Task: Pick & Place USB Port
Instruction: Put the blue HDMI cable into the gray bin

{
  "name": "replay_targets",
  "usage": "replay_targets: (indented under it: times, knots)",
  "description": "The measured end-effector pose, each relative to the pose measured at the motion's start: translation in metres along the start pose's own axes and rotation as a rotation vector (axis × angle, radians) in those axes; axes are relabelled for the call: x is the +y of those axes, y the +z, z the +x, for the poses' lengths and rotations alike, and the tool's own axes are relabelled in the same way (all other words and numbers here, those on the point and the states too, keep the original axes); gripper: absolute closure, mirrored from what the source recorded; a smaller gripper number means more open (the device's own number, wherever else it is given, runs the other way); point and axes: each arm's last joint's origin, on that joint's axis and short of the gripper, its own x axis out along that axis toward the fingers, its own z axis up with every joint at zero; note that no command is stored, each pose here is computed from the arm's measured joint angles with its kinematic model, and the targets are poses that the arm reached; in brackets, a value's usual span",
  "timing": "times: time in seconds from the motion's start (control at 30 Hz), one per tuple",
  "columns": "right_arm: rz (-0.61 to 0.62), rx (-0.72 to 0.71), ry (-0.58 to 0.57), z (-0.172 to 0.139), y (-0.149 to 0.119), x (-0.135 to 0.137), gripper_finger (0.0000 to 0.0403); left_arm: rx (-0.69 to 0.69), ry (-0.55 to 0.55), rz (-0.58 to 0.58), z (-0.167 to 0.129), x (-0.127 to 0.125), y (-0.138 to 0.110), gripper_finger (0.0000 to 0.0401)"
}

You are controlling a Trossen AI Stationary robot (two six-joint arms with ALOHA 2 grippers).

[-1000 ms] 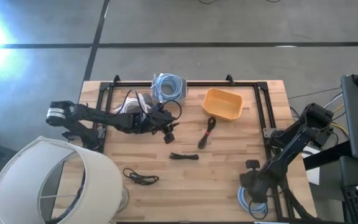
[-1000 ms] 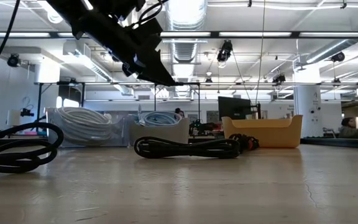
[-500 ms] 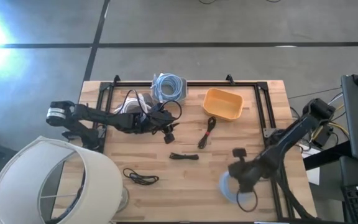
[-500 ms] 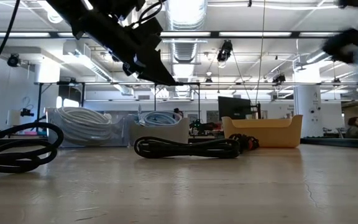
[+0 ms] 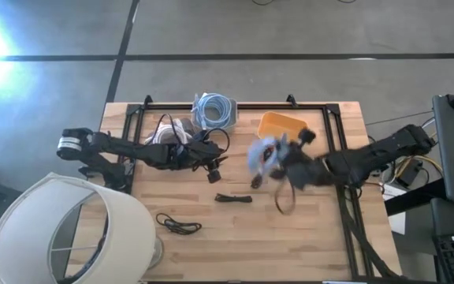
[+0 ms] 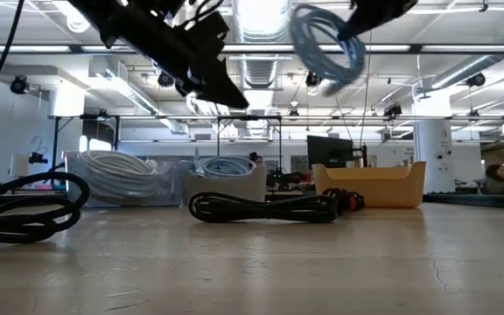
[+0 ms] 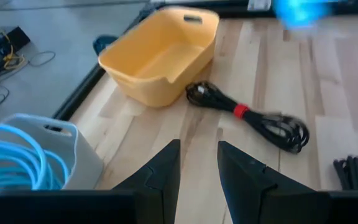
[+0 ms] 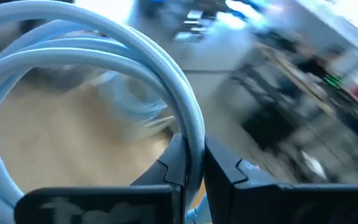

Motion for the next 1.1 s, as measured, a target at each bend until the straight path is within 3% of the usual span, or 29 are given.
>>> replay_targets:
  times: [0.1, 0.3, 0.5, 0.6, 0.77, 0.9, 1.1]
  knots:
    - [0.101, -0.002, -0.103, 0.029, 0.014, -0.010, 0.0378, -0.023, -0.001, -0.008, -0.006, 0.002, 0.005, 0.0291]
    - [0.150, 0.019, -0.258, 0.097, 0.022, -0.022, 0.0378, -0.017, 0.004, 0.020, -0.008, 0.002, 0.005, 0.0291]
    - [0.255, -0.057, -0.109, 0.171, 0.016, -0.021, 0.0378, 0.036, 0.212, 0.038, -0.009, 0.008, 0.000, 0.0291]
    - [0.280, -0.073, -0.093, 0.202, 0.012, -0.019, 0.0378, 0.057, 0.313, 0.049, -0.010, 0.012, -0.002, 0.0291]
    - [0.277, 0.019, -0.117, 0.246, 0.000, -0.008, 0.0378, 0.065, 0.325, 0.054, -0.010, 0.012, -0.003, 0.0291]
    - [0.288, 0.042, -0.093, 0.268, 0.002, 0.003, 0.0375, 0.071, 0.325, 0.057, -0.010, 0.012, -0.003, 0.0291]
    - [0.212, 0.163, -0.082, 0.295, -0.003, 0.018, 0.0359, 0.096, 0.325, 0.067, -0.010, 0.012, -0.006, 0.0291]
